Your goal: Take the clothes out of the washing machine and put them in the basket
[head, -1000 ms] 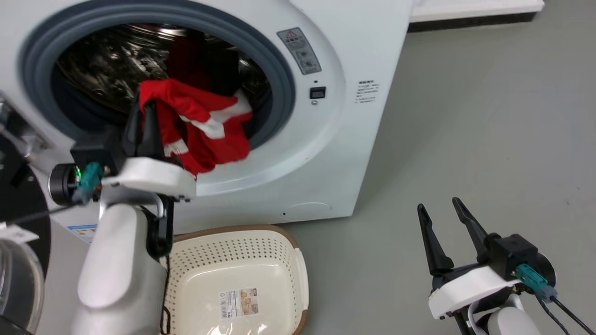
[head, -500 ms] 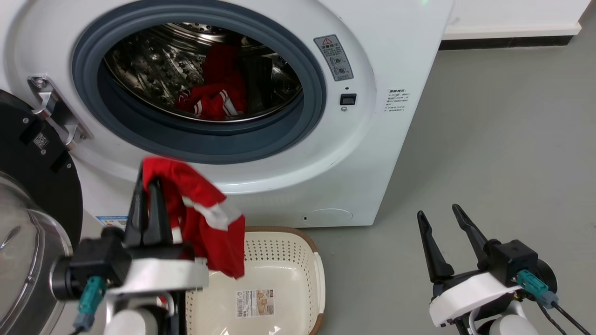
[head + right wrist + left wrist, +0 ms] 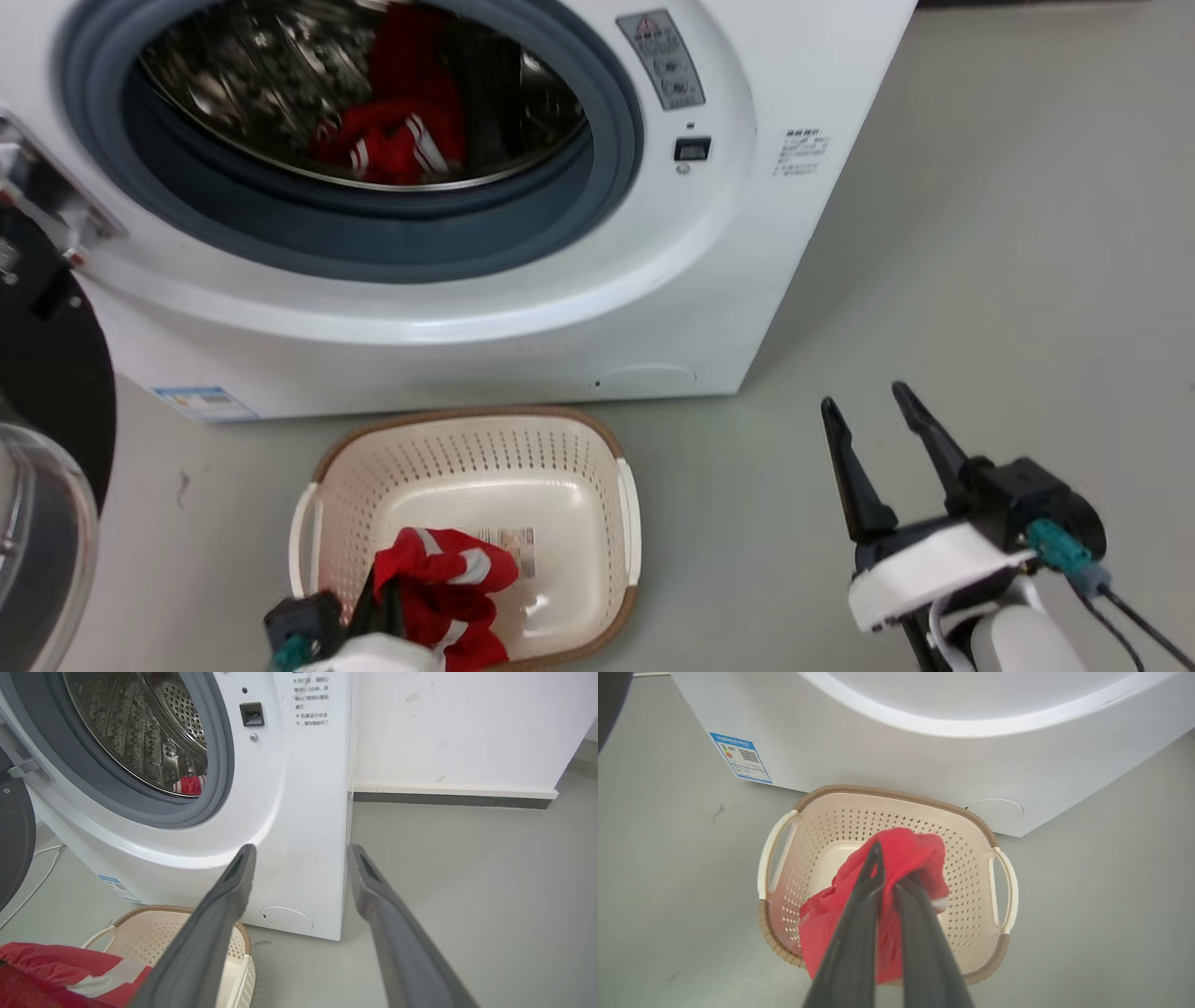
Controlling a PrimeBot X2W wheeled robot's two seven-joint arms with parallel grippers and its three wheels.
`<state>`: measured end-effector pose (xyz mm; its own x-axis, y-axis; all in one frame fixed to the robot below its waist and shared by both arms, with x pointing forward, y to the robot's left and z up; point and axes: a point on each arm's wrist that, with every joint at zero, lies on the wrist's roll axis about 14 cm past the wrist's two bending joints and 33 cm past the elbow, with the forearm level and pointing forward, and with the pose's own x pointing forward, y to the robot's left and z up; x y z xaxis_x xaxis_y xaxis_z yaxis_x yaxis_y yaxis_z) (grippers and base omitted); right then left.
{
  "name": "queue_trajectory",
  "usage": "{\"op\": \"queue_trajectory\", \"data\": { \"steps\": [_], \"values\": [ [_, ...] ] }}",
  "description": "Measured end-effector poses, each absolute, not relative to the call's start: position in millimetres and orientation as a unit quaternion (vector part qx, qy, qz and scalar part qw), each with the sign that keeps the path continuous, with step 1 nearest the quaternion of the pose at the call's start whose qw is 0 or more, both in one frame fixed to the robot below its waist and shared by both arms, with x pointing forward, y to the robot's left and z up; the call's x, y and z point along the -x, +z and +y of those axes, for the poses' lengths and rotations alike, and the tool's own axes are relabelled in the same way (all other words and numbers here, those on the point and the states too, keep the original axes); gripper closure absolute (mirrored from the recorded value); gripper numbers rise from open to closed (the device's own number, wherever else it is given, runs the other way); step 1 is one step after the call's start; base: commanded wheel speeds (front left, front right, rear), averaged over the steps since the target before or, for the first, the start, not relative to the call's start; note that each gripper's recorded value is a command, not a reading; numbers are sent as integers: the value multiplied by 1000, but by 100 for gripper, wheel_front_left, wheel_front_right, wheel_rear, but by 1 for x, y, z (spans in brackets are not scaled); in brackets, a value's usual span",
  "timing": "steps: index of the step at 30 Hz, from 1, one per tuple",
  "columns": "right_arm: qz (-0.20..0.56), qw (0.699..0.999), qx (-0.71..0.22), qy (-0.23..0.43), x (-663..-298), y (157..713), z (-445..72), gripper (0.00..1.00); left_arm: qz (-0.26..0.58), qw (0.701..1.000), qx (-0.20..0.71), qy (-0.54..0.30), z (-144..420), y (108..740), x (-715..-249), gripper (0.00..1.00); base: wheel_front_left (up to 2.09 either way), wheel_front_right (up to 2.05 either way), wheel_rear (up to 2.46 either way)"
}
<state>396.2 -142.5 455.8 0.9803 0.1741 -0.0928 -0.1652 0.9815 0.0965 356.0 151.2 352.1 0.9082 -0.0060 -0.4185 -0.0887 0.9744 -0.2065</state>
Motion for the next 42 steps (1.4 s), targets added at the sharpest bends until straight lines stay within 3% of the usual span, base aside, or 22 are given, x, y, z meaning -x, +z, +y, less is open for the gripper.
{"op": "queue_trajectory", "data": {
  "steps": [19, 29, 31, 42],
  "values": [
    [126, 987, -39, 92, -449, 372, -141, 0, 432, 897, 90, -4, 118, 200, -393, 100, 0, 0, 0],
    [162, 982, -43, 83, -450, 338, -148, 0, 522, 846, 104, 30, 119, 151, -353, 100, 0, 0, 0],
    [158, 983, -43, 82, -450, 342, -149, 0, 522, 846, 107, 30, 120, 155, -350, 0, 0, 0, 0],
    [104, 991, -38, 78, -437, 395, -150, 0, 437, 891, 117, 31, 138, 218, -364, 0, 0, 0, 0]
  ]
}}
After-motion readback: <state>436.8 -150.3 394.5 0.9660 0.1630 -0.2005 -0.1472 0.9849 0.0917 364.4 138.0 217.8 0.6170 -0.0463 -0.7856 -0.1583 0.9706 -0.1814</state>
